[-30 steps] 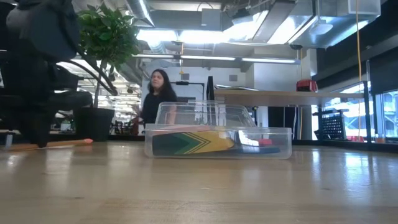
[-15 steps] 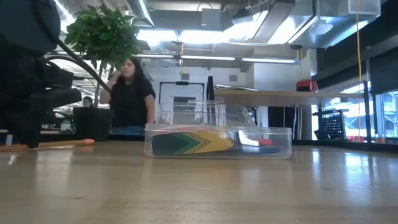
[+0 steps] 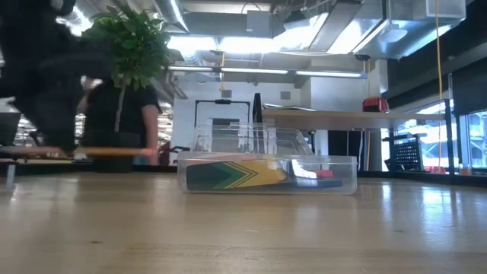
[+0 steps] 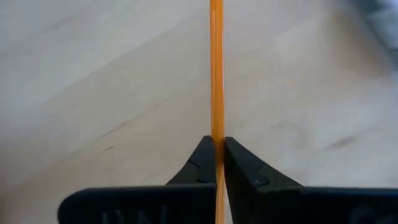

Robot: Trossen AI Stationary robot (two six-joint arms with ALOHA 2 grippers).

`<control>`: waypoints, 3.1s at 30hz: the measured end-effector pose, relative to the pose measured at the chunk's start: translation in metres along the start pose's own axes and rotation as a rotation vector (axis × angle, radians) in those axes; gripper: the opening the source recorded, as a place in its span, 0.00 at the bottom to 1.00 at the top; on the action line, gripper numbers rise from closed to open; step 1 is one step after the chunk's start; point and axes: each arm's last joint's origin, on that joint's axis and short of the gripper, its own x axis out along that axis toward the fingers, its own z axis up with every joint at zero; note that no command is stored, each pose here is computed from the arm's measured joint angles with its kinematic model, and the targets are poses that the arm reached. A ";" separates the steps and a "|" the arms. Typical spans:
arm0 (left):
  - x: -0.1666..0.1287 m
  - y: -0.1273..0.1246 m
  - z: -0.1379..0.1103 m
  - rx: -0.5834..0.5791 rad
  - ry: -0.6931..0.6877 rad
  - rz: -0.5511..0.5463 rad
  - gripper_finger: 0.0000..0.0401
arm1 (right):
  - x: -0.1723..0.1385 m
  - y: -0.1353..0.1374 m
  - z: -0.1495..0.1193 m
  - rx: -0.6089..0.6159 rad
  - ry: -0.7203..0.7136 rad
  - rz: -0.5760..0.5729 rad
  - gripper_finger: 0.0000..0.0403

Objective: Pack school essentials
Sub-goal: Put the orange pencil with the orange eraser into the transparent supply box

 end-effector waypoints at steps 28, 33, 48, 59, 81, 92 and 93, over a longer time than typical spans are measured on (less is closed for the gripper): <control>-0.054 -0.058 0.070 0.620 -0.138 -0.295 0.00 | -0.001 -0.007 -0.002 0.048 -0.048 -0.201 0.17; -0.045 -0.063 0.093 0.710 -0.183 -0.332 0.00 | -0.001 -0.008 -0.002 0.046 -0.047 -0.201 0.17; -0.001 -0.088 0.126 0.850 -0.292 -0.373 0.00 | -0.001 -0.008 -0.003 0.044 -0.041 -0.196 0.17; 0.036 -0.098 0.117 0.912 -0.215 -0.321 0.00 | -0.001 -0.007 -0.003 0.044 -0.035 -0.185 0.17; 0.063 -0.100 0.119 0.909 -0.198 -0.257 0.09 | -0.001 -0.007 -0.003 0.044 -0.036 -0.185 0.17; 0.063 -0.100 0.121 0.902 -0.199 -0.255 0.17 | -0.001 -0.007 -0.003 0.044 -0.036 -0.185 0.17; 0.063 -0.100 0.121 0.902 -0.198 -0.256 0.17 | -0.001 -0.007 -0.003 0.044 -0.036 -0.185 0.17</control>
